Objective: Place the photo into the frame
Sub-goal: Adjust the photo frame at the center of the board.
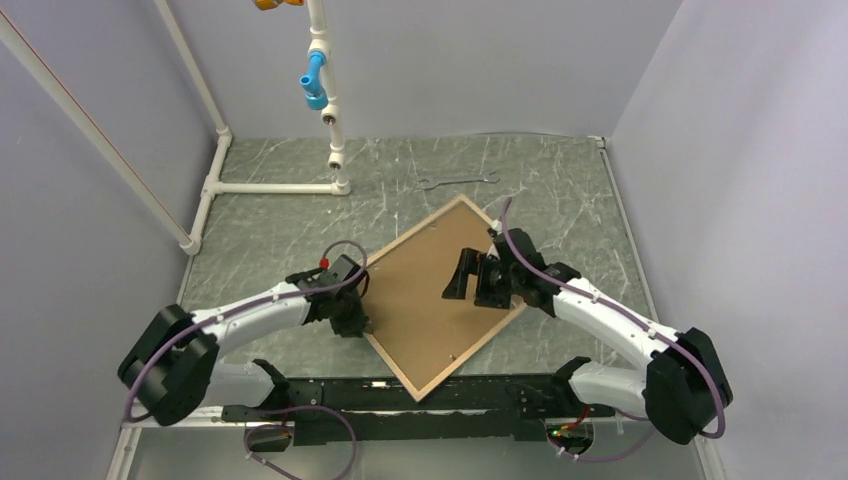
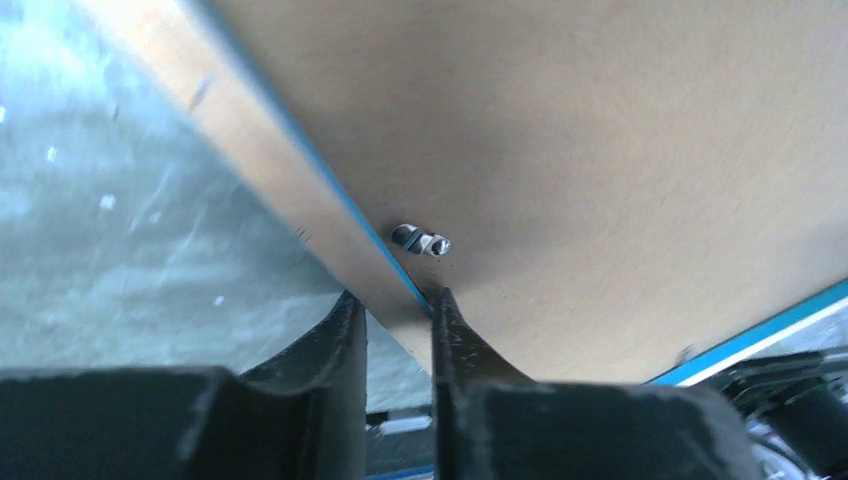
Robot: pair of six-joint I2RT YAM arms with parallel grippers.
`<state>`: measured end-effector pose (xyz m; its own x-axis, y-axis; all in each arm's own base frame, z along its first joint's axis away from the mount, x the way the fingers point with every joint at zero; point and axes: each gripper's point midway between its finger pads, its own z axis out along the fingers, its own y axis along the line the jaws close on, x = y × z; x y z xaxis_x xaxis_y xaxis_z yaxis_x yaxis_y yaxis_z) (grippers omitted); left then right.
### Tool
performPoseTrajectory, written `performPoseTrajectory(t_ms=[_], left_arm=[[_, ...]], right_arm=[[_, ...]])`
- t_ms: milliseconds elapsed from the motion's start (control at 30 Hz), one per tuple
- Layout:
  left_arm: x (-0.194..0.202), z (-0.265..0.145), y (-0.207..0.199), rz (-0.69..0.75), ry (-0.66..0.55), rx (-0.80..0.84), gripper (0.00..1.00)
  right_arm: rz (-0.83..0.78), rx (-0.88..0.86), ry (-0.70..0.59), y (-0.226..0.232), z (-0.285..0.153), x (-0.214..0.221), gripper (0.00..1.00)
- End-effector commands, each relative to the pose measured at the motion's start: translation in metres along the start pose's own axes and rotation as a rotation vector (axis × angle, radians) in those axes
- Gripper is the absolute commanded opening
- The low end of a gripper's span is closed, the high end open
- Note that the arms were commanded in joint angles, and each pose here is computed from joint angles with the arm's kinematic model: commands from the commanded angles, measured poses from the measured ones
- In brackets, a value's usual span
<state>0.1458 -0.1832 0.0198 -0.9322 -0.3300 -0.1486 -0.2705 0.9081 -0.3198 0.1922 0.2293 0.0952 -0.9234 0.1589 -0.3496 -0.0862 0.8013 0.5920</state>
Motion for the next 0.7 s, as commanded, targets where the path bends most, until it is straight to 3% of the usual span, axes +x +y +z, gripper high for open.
performPoseTrajectory(t_ms=[0,67,300,400,567,667], left_arm=[[-0.022,0.014,0.003,0.194,-0.019,-0.047,0.09],[-0.034,0.018,0.003,0.226,-0.009,-0.065,0.00],[-0.094,0.028,-0.007,0.276,-0.025,-0.112,0.03],[-0.106,0.024,-0.015,0.300,-0.030,-0.111,0.15],[-0.107,0.003,-0.025,0.294,-0.082,-0.045,0.55],[-0.098,-0.008,-0.027,0.269,-0.097,0.017,0.64]], right_arm=[[0.006,-0.046,-0.045,-0.008,-0.018,-0.028,0.97],[0.023,-0.036,-0.056,-0.022,-0.024,-0.035,0.97],[0.040,0.193,-0.132,-0.083,-0.045,-0.059,0.98],[0.064,0.302,-0.178,-0.107,-0.055,-0.071,0.99],[0.135,0.426,-0.228,-0.138,-0.070,-0.085,1.00],[0.206,0.480,-0.263,-0.160,-0.081,-0.092,1.00]])
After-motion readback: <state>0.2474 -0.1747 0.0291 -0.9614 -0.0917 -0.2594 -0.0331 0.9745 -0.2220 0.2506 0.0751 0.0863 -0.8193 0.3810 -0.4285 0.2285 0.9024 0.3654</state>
